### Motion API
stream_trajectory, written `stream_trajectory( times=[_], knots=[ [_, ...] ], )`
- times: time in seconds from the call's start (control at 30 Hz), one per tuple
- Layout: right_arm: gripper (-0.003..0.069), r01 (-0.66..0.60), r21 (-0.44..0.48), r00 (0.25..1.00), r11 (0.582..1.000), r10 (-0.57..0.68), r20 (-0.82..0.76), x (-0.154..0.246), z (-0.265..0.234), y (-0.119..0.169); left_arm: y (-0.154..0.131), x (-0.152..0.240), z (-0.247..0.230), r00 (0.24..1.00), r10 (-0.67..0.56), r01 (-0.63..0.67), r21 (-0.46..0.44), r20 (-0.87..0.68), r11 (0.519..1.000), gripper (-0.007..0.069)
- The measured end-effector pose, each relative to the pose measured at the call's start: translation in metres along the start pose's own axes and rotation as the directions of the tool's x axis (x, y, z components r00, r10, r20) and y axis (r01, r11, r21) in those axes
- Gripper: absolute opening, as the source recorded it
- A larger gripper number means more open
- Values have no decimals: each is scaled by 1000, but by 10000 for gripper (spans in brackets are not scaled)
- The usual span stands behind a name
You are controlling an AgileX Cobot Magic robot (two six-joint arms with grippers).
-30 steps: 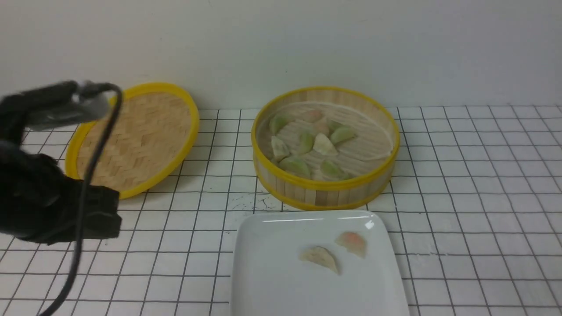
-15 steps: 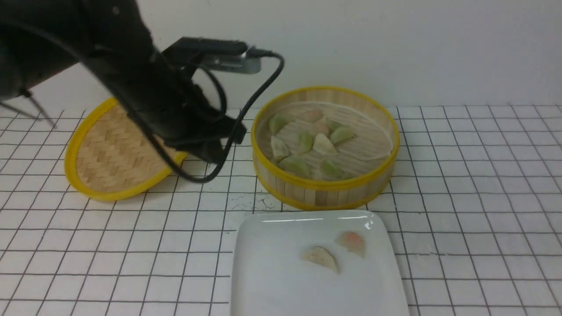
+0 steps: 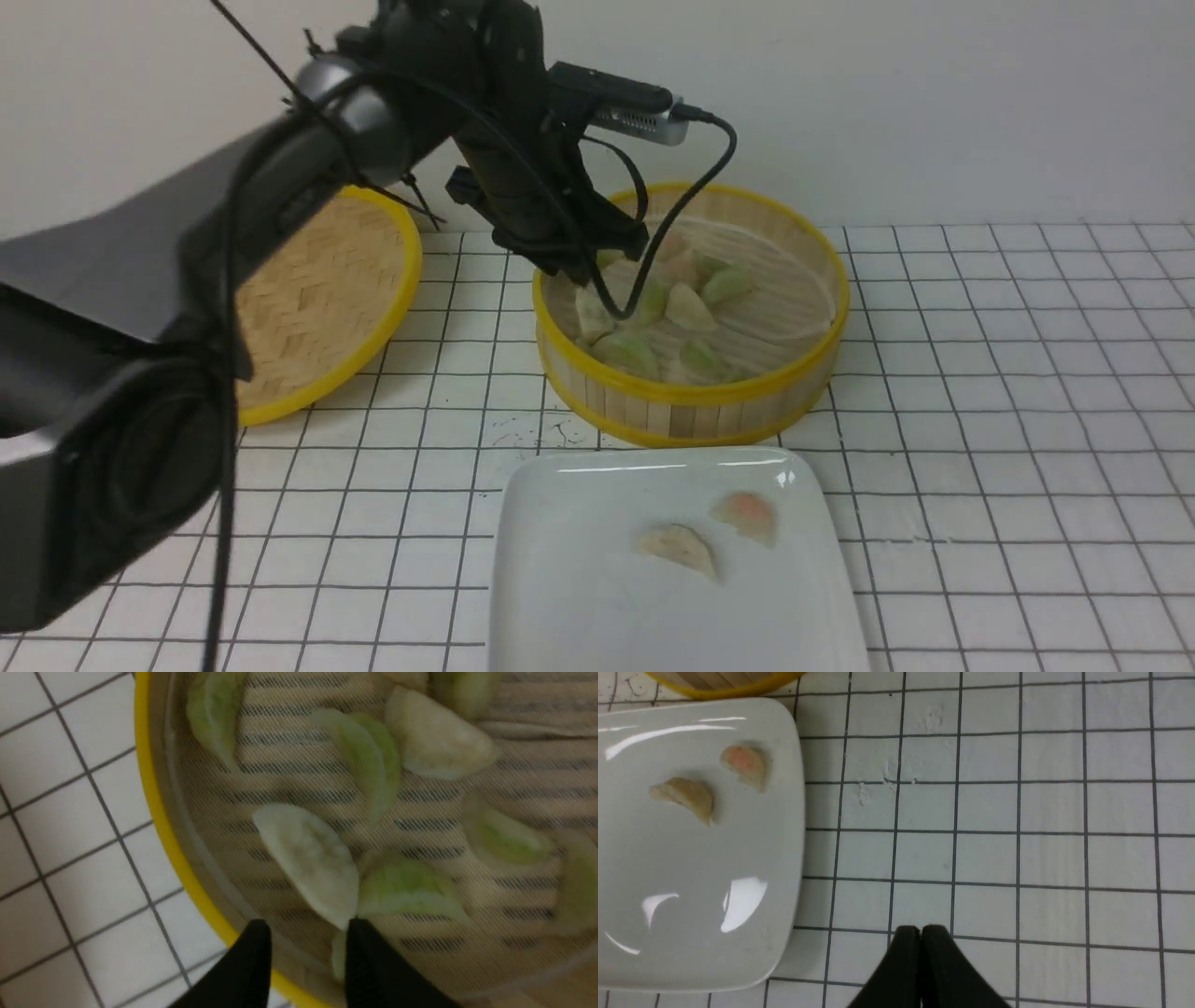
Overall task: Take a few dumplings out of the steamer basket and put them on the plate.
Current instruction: Use the left arm to grab a dumpling from the steamer, then use the left arm to put the dumpling into the plate
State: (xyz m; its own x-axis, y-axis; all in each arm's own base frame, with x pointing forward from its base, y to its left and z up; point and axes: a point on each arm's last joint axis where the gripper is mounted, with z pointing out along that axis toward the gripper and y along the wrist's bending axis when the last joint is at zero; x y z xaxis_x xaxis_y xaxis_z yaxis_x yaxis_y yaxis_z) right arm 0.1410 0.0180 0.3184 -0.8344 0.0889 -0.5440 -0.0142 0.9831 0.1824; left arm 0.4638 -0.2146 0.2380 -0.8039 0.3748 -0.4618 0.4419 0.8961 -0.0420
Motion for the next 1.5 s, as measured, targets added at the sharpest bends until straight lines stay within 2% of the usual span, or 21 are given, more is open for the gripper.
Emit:
stream_trajectory(
  times=[0.1, 0.2, 0.5, 0.6, 0.7, 0.8, 1.03, 1.27, 1.3, 1.37, 1.5],
  knots=[
    [-10, 0, 0, 1000, 1000, 0, 8, -1, 0, 0, 1, -5, 25, 1000, 2, -1, -9, 27, 1000, 362],
    [-10, -2, -3, 1000, 1000, 2, 20, -2, 0, 0, 0, -6, 42, 999, 15, -14, -21, 35, 1000, 406],
    [-10, 6, -4, 999, 1000, -6, 32, -3, 0, 0, -1, 3, 80, 999, 42, -41, -45, 1, 998, 415],
    [-10, 18, -3, 999, 1000, -18, 36, -3, 0, 0, -2, 3, 80, 999, 41, -41, -44, -3, 998, 387],
    [-10, 26, -3, 999, 1000, -25, 39, -4, 0, 0, -7, 3, 79, 999, 36, -36, -39, -17, 999, 274],
    [-10, 27, -4, 999, 1000, -27, 39, -4, 0, 0, -13, 3, 75, 998, 43, -44, -34, -35, 998, 239],
    [-10, 26, -6, 999, 1000, -26, 31, -3, 0, 1, -22, -11, 41, 998, 56, -57, -27, -43, 998, 239],
    [-10, 23, -11, 1000, 1000, -23, 17, -2, 0, 1, -27, -27, -53, 994, 86, -85, -21, 68, 996, 239],
    [-10, 23, -11, 1000, 1000, -23, 17, -2, 0, 1, -27, -26, -54, 994, 84, -83, -16, 64, 996, 239],
    [-10, 23, -12, 1000, 1000, -22, 17, -2, 0, 1, -34, -16, -87, 995, 76, -78, 34, 66, 996, 239],
    [-10, 22, -12, 1000, 1000, -22, 9, -1, 0, 1, -49, 27, -109, 996, 66, -59, 123, -59, 991, 239]
  ],
)
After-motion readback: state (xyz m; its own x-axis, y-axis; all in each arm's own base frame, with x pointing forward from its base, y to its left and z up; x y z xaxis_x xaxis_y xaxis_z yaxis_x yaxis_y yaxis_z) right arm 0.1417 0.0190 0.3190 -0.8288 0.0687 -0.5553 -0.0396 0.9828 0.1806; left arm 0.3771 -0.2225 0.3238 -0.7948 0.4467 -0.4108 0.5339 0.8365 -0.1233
